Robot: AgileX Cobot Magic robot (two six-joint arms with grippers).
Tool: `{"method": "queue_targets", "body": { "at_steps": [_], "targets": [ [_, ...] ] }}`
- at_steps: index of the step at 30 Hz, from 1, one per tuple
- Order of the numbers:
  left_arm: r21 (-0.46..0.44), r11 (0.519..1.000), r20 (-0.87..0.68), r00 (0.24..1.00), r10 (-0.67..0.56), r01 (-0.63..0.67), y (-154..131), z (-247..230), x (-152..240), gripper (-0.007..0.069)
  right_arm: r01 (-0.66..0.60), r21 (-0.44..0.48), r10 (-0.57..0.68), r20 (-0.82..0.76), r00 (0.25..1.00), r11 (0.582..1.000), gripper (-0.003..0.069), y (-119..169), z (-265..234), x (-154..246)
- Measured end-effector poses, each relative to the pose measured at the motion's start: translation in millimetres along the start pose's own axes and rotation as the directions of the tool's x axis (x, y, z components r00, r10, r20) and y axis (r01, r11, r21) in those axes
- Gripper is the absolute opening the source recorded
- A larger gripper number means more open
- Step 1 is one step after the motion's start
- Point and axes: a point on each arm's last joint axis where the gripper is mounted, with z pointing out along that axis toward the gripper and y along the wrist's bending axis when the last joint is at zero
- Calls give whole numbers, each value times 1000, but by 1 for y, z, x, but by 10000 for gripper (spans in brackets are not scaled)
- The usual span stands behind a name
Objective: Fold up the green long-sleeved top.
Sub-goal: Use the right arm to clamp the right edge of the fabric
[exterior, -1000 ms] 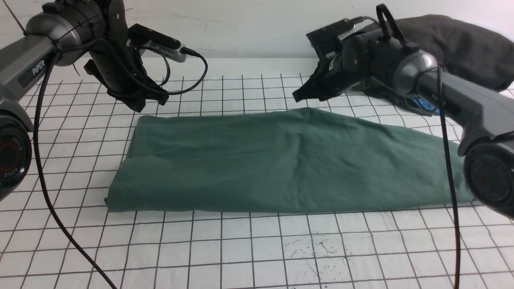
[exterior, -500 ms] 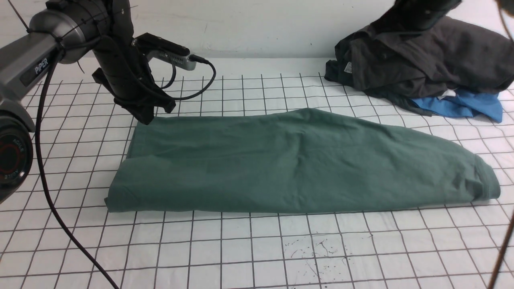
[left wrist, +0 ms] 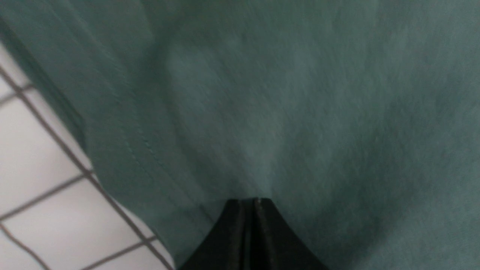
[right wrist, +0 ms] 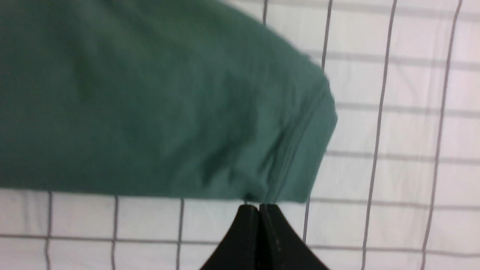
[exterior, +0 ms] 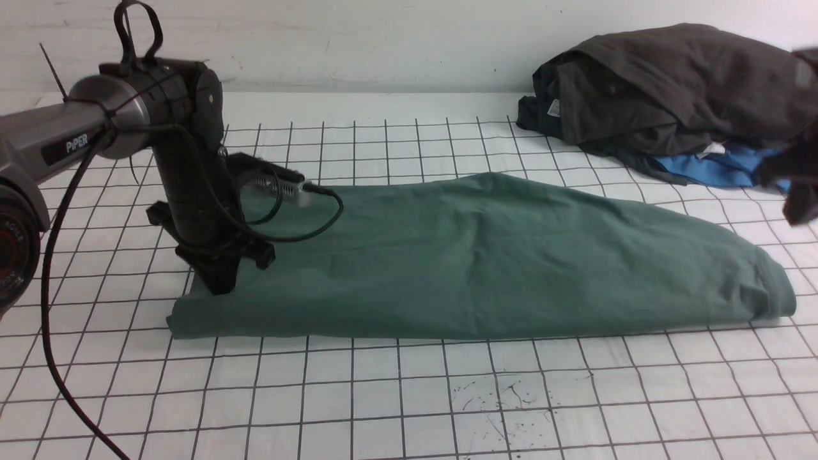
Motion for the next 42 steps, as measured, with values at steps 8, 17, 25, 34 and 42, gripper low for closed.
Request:
{"method": "queue_targets", "body": {
  "at_steps": [8,17,25,34,42],
  "targets": [
    [4,1000,-10,1000,-10,10,-1,6,4,12,-102,-16,102,-26,994,995,28,-32,53,20],
    [5,1000,-9,1000,-11,11,-1,5,4,12,-244,-84,245,-4,970,966,423,-47,97,16],
    [6,1000,-7,1000,-12,12,-1,5,5,12,-282,-119,287,26,957,952,613,-42,110,10],
    [6,1000,-8,1000,-12,12,-2,6,5,12,-229,-132,231,4,973,965,501,-19,124,3],
    [4,1000,-3,1000,-8,8,-2,3,5,12,-192,-139,192,-10,981,972,188,-11,125,2]
  ]
}}
